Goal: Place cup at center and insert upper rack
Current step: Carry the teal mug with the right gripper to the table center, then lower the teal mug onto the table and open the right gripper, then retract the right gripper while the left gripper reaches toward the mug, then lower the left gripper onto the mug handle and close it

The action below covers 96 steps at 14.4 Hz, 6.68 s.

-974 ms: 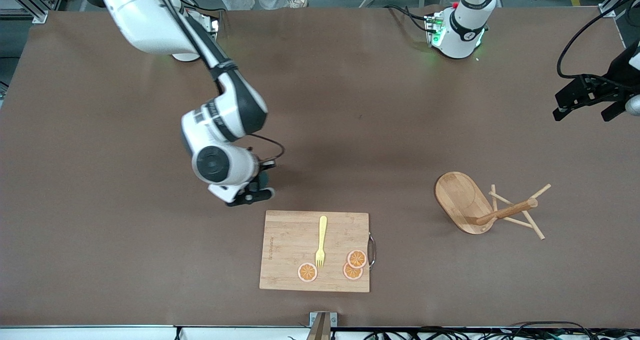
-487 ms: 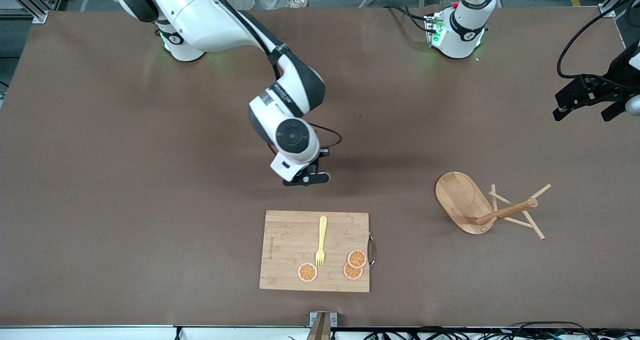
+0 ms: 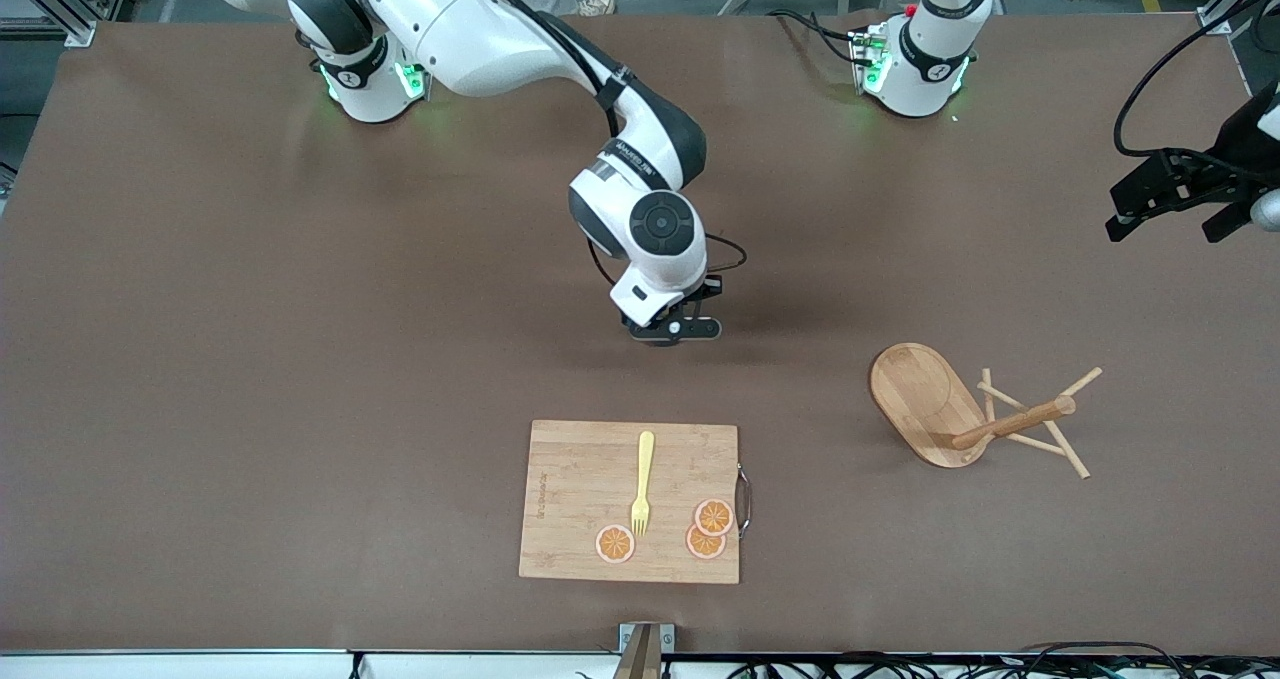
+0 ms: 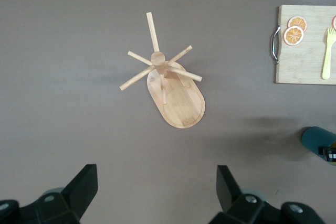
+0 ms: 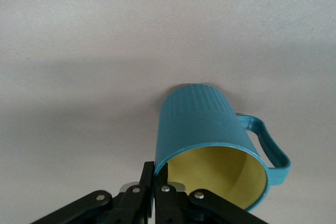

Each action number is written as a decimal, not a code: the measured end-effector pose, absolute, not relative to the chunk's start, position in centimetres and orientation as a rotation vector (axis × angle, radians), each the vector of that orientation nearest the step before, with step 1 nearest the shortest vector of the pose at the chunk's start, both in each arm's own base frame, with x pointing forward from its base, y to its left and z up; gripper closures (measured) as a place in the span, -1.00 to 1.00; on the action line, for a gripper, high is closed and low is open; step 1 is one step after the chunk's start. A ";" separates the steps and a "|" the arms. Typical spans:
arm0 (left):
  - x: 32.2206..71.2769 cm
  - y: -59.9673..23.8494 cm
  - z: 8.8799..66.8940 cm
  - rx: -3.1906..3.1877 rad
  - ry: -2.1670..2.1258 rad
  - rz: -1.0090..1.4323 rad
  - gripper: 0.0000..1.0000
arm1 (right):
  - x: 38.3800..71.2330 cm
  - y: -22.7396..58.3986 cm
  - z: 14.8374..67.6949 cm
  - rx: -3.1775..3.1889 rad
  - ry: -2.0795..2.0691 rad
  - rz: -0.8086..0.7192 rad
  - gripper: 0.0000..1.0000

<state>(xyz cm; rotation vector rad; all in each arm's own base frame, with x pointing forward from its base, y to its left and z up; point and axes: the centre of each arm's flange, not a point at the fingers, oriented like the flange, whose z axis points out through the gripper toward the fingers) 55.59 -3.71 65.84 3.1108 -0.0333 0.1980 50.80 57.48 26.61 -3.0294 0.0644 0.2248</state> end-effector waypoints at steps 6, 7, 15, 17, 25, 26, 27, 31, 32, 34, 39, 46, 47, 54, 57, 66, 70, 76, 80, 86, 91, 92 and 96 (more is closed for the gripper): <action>55.6 -3.7 65.8 3.111 -0.034 0.198 -1.00 | 50.9 57.5 26.4 -3.030 0.127 0.224 0.59; 55.6 -3.7 65.8 3.111 -0.034 0.198 -1.00 | 51.1 57.4 26.5 -3.029 0.145 0.220 0.41; 55.5 -4.4 65.8 3.110 -0.051 0.197 -1.00 | 57.1 51.2 39.1 -2.972 0.374 0.141 -1.00; 55.4 -5.6 65.8 3.107 -0.077 0.197 -1.00 | 59.9 45.5 44.4 -2.966 0.472 0.126 -1.00; 52.0 -21.2 65.2 3.070 0.192 0.166 -1.00 | 66.0 16.1 55.5 -3.174 0.442 0.165 -1.00; 51.4 -23.8 64.6 3.071 0.231 0.172 -1.00 | 66.4 13.1 56.1 -3.169 0.437 0.164 -1.00; 50.7 -26.5 63.9 3.078 0.264 0.181 -1.00 | 66.6 10.5 56.7 -3.164 0.438 0.157 -1.00; 46.7 -36.4 61.3 3.093 0.397 0.237 -1.00 | 66.4 2.7 59.1 -3.143 0.498 0.109 -1.00; 45.8 -38.6 60.7 3.077 0.439 0.267 -1.00 | 66.2 0.7 59.7 -3.144 0.498 0.100 -1.00; 44.2 -43.0 58.7 3.033 0.530 0.324 -1.00 | 65.3 -3.8 60.4 -3.151 0.435 0.100 -1.00; 40.4 -52.9 48.6 3.009 0.689 0.452 -1.00 | 61.6 -9.6 62.2 -3.136 0.191 0.042 -1.00; 37.3 -60.9 35.1 2.956 0.797 0.695 -1.00 | 60.1 -8.0 63.1 -3.116 0.112 0.003 -1.00; 37.2 -61.8 33.5 2.946 0.785 0.733 -1.00 | 60.2 -7.8 63.0 -3.114 0.135 0.008 -1.00; 33.7 -64.0 20.6 2.962 0.692 1.035 -1.00 | 60.0 -6.8 62.1 -3.112 0.109 0.022 -1.00; 32.6 -64.3 19.0 2.974 0.647 1.072 -1.00 | 58.8 -6.7 61.3 -3.117 0.110 -0.034 -1.00; 31.9 -63.2 11.8 2.948 0.293 1.474 -1.00 | 55.8 -6.4 61.6 -3.131 0.103 -0.042 -1.00; 31.1 -63.0 10.2 2.912 0.277 1.591 -1.00 | 55.8 -6.4 61.2 -3.131 0.103 -0.029 -1.00; 31.8 -62.7 9.9 2.814 0.227 1.744 -1.00 | 55.6 -6.5 61.2 -3.133 0.106 -0.006 -1.00; 31.8 -62.2 8.2 2.740 0.217 1.812 -1.00 | 55.7 -6.5 61.4 -3.134 0.104 -0.028 -1.00; 32.0 -62.4 8.3 2.711 0.187 1.839 -0.95 | 55.8 -6.4 61.6 -3.135 0.102 -0.055 -1.00; 32.4 -62.3 8.2 2.695 0.165 1.863 -0.91 | 55.8 -6.2 61.5 -3.135 0.089 -0.050 -1.00; 32.7 -62.1 8.2 2.692 0.164 1.874 -0.91 | 55.8 -6.0 61.5 -3.136 0.082 -0.050 -1.00; 33.3 -61.8 8.2 2.682 0.159 1.896 -0.90 | 55.9 -5.8 61.5 -3.136 0.071 -0.050 -1.00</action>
